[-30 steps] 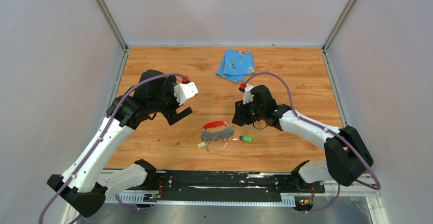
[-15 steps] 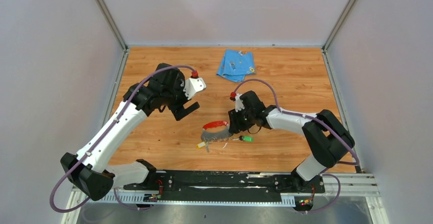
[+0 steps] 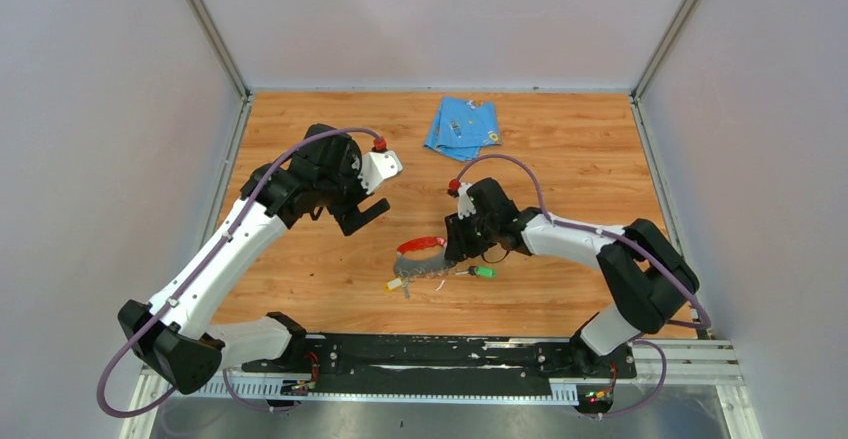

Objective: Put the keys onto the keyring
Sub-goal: Pick up the keyring from the center of the board.

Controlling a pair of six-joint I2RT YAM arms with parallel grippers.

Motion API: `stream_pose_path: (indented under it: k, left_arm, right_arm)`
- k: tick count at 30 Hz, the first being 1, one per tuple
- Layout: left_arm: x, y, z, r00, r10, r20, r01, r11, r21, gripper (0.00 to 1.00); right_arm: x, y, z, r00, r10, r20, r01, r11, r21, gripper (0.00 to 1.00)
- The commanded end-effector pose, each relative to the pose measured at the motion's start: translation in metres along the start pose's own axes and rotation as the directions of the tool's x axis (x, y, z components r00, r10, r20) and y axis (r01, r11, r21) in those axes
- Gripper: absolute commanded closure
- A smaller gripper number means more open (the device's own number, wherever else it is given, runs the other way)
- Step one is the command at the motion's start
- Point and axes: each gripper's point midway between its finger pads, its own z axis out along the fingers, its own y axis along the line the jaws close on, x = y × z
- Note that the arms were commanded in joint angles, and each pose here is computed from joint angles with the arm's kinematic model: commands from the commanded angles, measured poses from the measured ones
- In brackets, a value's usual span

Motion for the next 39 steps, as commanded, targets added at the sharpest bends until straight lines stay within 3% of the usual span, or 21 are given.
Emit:
stream_pose_path:
  k: [1,9,15,19,27,39]
  left_arm:
    - [-0.004,0.007,-0.007,1.000,-0.009,0.005,0.009,0.999,-0.035,0.00]
    - [-0.003,0.012,-0.005,1.000,0.007,-0.011,-0.008,0.999,-0.049,0.00]
    - [-0.004,0.012,-0.005,1.000,0.001,-0.010,-0.002,0.999,-0.047,0.00]
    - [-0.002,0.010,-0.003,1.000,-0.002,-0.016,0.001,0.999,-0.040,0.00]
    - [0.001,0.011,-0.003,1.000,0.003,-0.025,-0.004,0.999,-0.045,0.00]
    - [-0.002,0.012,-0.004,1.000,-0.001,-0.020,0.000,0.999,-0.051,0.00]
  right_arm:
    - [0.006,0.021,-0.014,1.000,0.017,0.002,-0.017,1.000,-0.026,0.58]
    - [0.010,0.028,-0.027,0.999,0.034,0.003,-0.034,0.999,-0.039,0.56]
    - [0.003,0.000,-0.025,0.998,0.057,-0.004,-0.057,0.998,-0.019,0.41]
    - [0.013,-0.001,-0.010,0.997,0.063,-0.034,-0.066,0.996,-0.067,0.38]
    - [0.007,0.006,-0.002,0.998,0.044,0.035,-0.038,0.989,-0.142,0.37]
    - [0.017,0.027,-0.021,0.997,0.067,0.046,-0.055,0.974,-0.218,0.41]
